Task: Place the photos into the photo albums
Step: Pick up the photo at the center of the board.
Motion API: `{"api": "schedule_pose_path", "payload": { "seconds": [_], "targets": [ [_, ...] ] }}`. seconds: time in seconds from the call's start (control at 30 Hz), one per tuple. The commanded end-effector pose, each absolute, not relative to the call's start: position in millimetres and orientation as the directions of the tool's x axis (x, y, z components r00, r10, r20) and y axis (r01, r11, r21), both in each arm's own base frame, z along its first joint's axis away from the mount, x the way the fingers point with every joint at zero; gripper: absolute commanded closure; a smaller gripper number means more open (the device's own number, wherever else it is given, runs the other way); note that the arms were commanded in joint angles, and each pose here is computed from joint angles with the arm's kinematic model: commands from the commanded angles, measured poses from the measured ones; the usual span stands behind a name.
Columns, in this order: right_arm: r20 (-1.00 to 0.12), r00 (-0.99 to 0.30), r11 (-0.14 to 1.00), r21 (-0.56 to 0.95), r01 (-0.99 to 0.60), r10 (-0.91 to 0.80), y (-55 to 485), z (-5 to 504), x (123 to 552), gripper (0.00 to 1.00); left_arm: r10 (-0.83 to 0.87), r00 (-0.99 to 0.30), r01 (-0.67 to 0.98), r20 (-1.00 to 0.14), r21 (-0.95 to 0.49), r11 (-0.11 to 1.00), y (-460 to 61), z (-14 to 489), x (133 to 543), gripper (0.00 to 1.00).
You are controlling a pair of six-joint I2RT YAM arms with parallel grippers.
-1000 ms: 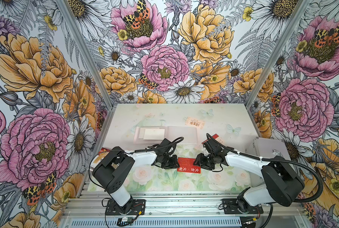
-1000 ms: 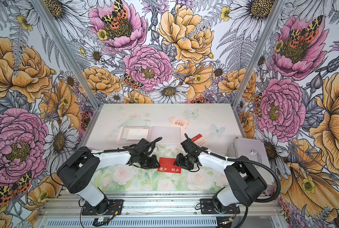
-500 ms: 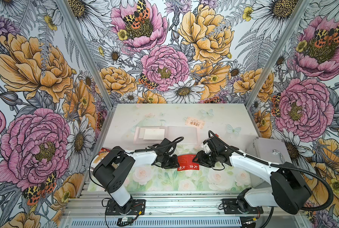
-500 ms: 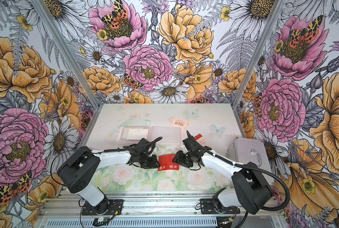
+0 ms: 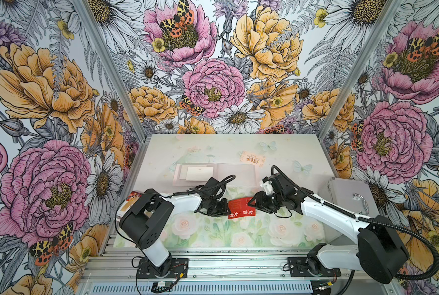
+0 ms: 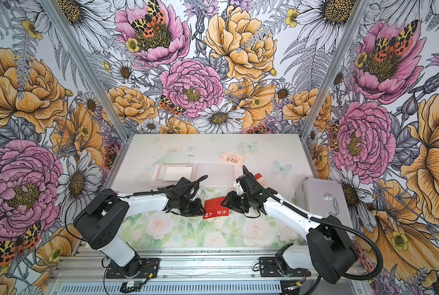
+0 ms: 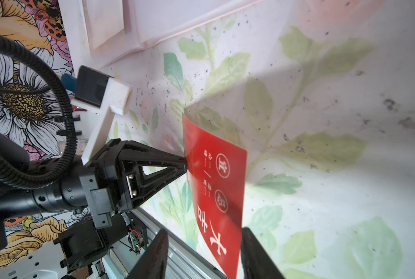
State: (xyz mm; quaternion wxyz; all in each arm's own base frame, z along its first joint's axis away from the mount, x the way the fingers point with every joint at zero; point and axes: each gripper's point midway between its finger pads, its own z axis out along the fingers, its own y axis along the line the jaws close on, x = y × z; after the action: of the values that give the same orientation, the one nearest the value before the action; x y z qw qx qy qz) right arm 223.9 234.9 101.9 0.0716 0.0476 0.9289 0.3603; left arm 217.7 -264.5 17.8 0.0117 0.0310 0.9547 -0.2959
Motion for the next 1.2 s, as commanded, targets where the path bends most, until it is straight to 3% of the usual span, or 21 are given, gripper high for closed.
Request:
{"api": "schedule_pose_path", "payload": {
  "seconds": [0.0, 0.67, 1.17],
  "targets": [
    [-0.148, -0.981, 0.688, 0.726, -0.02, 0.128, 246, 128, 230, 0.51, 0.058, -0.995, 0.094, -0.081, -0.567, 0.819, -264, 24, 226, 0.81],
    [-0.157, -0.978, 0.677, 0.736, -0.025, 0.136, 255, 132, 238, 0.64, 0.057, -0.994, 0.103, -0.098, -0.571, 0.815, -264, 27, 232, 0.81],
    [-0.149, -0.98, 0.704, 0.71, -0.013, 0.132, 257, 120, 244, 0.84, 0.038, -0.993, 0.095, -0.11, -0.579, 0.81, -260, 33, 239, 0.81]
  ]
}}
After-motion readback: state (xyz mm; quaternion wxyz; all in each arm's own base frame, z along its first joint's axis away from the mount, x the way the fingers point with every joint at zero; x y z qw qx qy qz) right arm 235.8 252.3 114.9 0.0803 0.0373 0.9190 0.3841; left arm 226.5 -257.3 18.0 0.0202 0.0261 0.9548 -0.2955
